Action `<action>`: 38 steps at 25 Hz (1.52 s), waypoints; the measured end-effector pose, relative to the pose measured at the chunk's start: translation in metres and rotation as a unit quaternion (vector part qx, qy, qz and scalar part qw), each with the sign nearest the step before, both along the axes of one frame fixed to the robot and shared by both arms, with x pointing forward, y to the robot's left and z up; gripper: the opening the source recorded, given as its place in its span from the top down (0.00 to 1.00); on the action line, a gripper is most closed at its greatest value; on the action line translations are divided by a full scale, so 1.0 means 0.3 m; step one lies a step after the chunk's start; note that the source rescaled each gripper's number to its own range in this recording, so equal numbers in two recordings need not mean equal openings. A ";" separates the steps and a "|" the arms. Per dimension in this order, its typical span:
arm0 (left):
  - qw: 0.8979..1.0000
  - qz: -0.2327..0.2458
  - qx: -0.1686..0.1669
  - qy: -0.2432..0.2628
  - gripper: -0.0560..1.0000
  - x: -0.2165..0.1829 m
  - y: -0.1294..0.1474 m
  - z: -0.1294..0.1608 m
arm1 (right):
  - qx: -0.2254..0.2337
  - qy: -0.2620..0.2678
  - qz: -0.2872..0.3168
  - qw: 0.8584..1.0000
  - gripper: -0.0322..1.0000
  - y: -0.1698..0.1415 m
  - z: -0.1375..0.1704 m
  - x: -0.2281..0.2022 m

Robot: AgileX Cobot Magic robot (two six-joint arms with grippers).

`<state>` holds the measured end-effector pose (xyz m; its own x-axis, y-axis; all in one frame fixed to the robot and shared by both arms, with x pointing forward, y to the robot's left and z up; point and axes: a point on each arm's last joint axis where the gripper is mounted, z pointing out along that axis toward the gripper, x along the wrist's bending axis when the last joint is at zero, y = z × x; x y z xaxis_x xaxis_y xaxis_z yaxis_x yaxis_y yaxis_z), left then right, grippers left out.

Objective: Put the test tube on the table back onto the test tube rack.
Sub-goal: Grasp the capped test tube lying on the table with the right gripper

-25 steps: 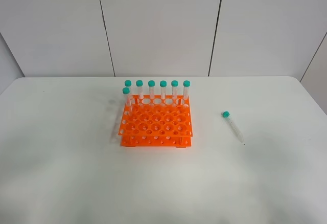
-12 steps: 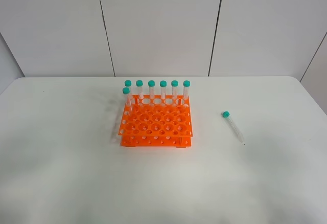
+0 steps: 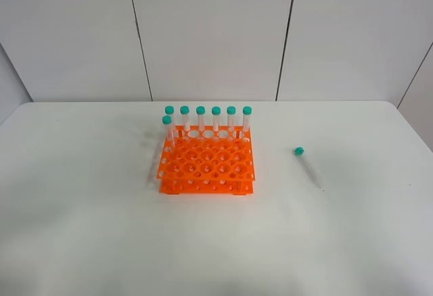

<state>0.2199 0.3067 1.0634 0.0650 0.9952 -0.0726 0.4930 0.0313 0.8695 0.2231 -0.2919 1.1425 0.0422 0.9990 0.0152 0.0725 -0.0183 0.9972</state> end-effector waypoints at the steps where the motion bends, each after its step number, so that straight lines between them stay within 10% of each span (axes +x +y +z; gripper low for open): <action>1: 1.000 0.000 0.000 0.000 0.00 0.000 0.000 0.000 | -0.005 -0.003 0.003 1.000 0.26 0.000 0.040 0.020; 8: 1.000 0.000 0.000 0.000 0.00 0.000 0.000 0.000 | -0.007 0.141 0.025 0.990 0.27 -0.024 0.148 0.362; 13: 1.000 0.000 0.000 0.000 0.00 0.000 0.000 0.000 | 0.009 0.314 0.084 0.946 0.27 -0.022 0.102 0.650; 26: 1.000 0.000 0.000 0.000 0.00 0.000 0.000 0.000 | 0.032 0.535 0.117 0.836 0.27 -0.021 -0.323 1.172; 38: 1.000 0.000 0.000 0.000 0.00 0.000 0.000 0.000 | -0.022 0.594 0.108 0.797 0.27 0.132 -0.644 1.298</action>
<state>0.2199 0.3067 1.0634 0.0650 0.9952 -0.0726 0.4930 0.0313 0.8695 0.6125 -0.2522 0.9493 -0.1725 0.9833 0.0578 0.9627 0.1559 0.2210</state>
